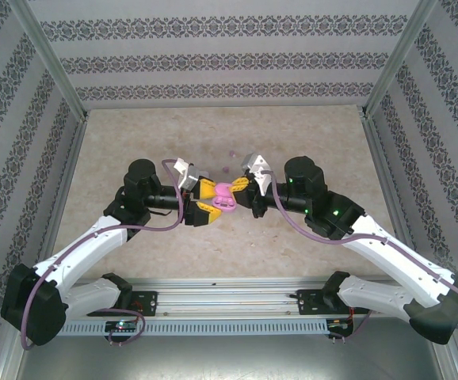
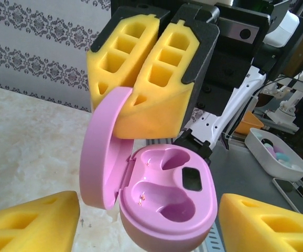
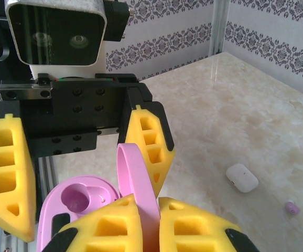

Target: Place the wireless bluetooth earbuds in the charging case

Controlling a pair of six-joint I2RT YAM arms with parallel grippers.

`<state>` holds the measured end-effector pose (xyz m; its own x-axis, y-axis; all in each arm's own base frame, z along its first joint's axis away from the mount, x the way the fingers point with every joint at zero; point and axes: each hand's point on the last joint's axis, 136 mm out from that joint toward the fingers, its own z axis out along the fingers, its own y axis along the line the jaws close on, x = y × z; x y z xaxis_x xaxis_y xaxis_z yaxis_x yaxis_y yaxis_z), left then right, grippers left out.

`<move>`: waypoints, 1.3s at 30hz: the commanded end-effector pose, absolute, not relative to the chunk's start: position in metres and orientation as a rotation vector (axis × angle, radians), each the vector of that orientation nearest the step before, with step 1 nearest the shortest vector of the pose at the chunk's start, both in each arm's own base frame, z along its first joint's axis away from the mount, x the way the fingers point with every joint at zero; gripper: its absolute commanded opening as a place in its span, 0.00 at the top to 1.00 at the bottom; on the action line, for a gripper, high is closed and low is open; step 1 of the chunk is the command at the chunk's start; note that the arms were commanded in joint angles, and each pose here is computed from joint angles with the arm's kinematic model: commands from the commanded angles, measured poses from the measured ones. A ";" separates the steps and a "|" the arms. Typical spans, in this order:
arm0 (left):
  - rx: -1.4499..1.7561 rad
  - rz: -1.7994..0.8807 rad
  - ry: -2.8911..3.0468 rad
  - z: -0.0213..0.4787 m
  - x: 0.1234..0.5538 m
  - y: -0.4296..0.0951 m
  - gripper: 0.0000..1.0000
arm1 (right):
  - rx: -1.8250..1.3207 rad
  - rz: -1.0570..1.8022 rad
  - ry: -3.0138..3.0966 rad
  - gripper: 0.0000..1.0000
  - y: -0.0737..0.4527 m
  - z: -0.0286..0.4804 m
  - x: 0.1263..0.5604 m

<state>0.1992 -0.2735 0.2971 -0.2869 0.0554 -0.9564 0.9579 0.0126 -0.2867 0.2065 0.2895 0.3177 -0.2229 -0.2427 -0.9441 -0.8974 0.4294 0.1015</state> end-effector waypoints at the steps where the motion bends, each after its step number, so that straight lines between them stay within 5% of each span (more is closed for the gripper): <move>1: 1.131 -1.372 1.381 0.309 0.193 -0.274 0.27 | -1.030 0.818 1.682 1.00 0.292 0.323 0.205; 13: 1.148 -1.376 1.412 0.300 0.193 -0.279 0.35 | -1.035 0.795 1.677 1.00 0.295 0.324 0.209; 22: 1.146 -1.366 1.447 0.291 0.195 -0.281 0.31 | -1.020 0.789 1.675 1.00 0.295 0.324 0.211; 33: 1.154 -1.369 1.455 0.293 0.199 -0.283 0.62 | -1.019 0.806 1.678 0.99 0.297 0.321 0.211; 39: 1.138 -1.347 1.460 0.294 0.200 -0.281 0.75 | -1.016 0.822 1.682 0.81 0.297 0.320 0.208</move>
<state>0.2025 -0.2800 0.2808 -0.3008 0.0947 -0.9490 0.9537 0.0234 -0.3000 0.2115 0.2934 0.3044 -0.2127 -0.2934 -0.9320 -0.8963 0.4384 0.0665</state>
